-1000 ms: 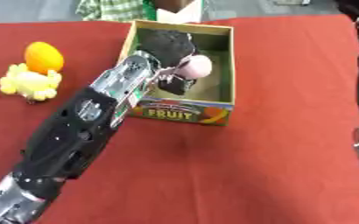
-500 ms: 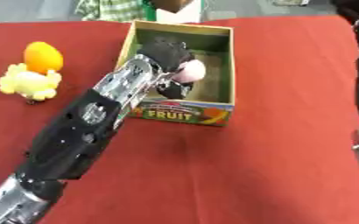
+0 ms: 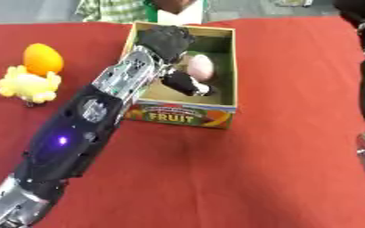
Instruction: Pick up objects on the table and place them in the box.
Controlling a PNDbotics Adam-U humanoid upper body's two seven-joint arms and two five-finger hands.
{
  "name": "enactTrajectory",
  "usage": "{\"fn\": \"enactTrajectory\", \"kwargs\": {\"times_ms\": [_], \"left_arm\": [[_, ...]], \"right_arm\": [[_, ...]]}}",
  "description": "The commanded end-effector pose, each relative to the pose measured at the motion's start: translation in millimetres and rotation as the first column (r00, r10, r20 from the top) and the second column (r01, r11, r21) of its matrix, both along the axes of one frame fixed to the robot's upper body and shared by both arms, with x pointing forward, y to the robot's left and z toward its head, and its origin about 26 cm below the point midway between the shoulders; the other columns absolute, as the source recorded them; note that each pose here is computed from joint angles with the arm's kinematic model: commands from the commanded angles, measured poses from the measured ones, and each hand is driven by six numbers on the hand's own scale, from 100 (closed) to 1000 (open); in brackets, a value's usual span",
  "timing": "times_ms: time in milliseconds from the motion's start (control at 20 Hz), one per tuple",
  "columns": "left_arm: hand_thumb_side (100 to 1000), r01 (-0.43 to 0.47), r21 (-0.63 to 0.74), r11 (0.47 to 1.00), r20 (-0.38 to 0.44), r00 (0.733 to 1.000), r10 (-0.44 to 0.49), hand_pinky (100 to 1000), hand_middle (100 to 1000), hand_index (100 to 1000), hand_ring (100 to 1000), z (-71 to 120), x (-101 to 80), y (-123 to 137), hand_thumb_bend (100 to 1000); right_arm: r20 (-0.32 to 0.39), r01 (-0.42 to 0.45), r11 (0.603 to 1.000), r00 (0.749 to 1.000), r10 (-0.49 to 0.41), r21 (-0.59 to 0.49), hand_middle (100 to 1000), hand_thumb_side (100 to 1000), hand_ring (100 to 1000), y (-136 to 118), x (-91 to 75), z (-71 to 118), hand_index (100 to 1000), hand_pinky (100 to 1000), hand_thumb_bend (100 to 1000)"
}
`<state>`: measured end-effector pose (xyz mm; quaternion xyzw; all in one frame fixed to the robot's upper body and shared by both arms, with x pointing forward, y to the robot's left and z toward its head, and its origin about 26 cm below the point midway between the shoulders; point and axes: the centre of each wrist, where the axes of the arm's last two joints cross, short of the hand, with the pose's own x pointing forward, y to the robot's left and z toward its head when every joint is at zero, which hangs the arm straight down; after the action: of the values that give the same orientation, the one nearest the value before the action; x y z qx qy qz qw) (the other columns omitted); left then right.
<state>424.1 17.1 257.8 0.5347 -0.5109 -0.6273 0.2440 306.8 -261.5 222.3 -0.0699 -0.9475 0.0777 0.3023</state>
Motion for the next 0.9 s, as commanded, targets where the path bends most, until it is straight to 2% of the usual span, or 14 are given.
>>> {"fn": "enactTrajectory", "kwargs": {"times_ms": [50,100,300,600,900], "left_arm": [[1000,0.013,-0.057,0.998,0.112,0.994,-0.007,707,869,1000,893,25.4,-6.5,5.0,668],[1000,0.021,-0.074,0.997,0.134,0.991,-0.011,708,874,1000,891,29.2,-8.1,7.8,613],[1000,0.044,-0.139,0.989,0.176,0.984,-0.019,707,849,993,872,43.1,-12.4,25.0,510],[1000,-0.029,-0.199,0.980,0.142,0.988,0.058,696,839,985,859,67.7,-6.7,70.5,526],[1000,-0.166,-0.260,0.951,0.065,0.980,0.189,696,847,995,863,84.7,2.0,123.5,530]], "right_arm": [[0.026,0.009,1.000,1.000,-0.009,-0.013,676,1000,797,-2.5,-3.8,8.0,816,887,100],[0.024,0.013,1.000,1.000,-0.012,-0.015,676,1000,797,-3.1,-4.0,7.5,816,887,100],[0.019,0.026,0.999,1.000,-0.025,-0.019,675,1000,797,-5.1,-4.5,6.0,815,887,100],[0.012,0.050,0.998,0.999,-0.050,-0.028,673,1000,797,-9.5,-5.7,3.7,815,887,100],[0.010,0.068,0.997,0.998,-0.068,-0.033,671,1000,797,-12.9,-6.5,2.5,814,887,100]]}}
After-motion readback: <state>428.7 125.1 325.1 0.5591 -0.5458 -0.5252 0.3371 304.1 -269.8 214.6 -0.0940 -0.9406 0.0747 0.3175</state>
